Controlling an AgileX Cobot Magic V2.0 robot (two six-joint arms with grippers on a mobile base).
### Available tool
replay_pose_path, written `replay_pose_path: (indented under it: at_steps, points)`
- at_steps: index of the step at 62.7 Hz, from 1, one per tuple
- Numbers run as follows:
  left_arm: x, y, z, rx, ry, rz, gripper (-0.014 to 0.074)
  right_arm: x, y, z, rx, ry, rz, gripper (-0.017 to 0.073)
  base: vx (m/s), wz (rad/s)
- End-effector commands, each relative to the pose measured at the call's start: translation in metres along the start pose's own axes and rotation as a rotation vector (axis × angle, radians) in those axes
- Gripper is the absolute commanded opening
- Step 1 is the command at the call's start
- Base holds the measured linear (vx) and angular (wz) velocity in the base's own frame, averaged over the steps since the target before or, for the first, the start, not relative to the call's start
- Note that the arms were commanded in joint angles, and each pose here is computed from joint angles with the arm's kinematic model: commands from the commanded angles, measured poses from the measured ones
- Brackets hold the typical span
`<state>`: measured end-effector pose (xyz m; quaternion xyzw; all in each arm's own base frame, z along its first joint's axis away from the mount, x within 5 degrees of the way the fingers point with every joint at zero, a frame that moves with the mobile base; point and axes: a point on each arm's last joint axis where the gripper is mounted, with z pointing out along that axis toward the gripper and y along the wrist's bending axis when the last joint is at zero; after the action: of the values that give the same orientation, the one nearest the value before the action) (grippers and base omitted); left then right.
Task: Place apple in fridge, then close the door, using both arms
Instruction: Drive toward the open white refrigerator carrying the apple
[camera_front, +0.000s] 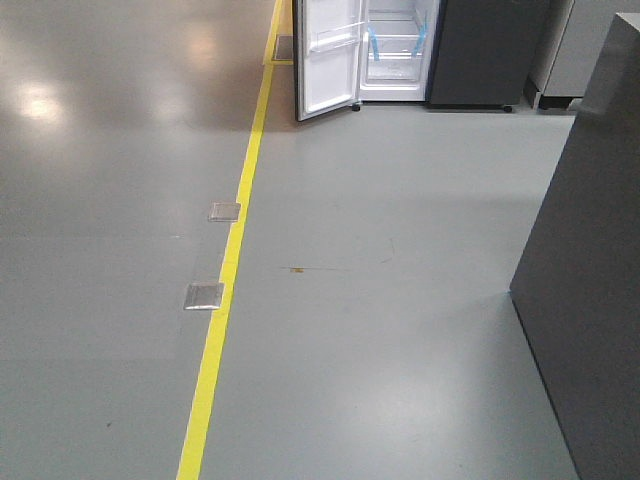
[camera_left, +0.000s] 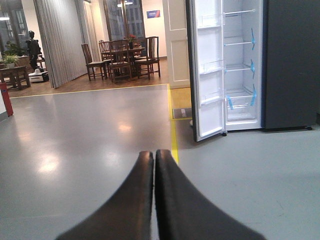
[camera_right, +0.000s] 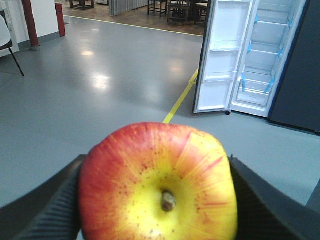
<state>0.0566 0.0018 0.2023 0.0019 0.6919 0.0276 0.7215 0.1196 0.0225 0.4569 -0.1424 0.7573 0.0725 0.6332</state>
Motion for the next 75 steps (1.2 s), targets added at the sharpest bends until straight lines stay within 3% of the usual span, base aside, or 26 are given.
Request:
replay_pose_path:
  at_steps: [1, 75]
  points:
    - [-0.0006, 0.0012, -0.0008, -0.014, -0.069, -0.005, -0.0006, -0.0130, -0.0020, -0.0047, 0.034, -0.094, 0.003, -0.0006, 0.21, 0.01]
    - [-0.0006, 0.0012, -0.0008, -0.014, -0.069, -0.005, -0.0006, -0.0130, -0.0020, -0.0047, 0.033, -0.094, 0.004, -0.0006, 0.24, 0.00]
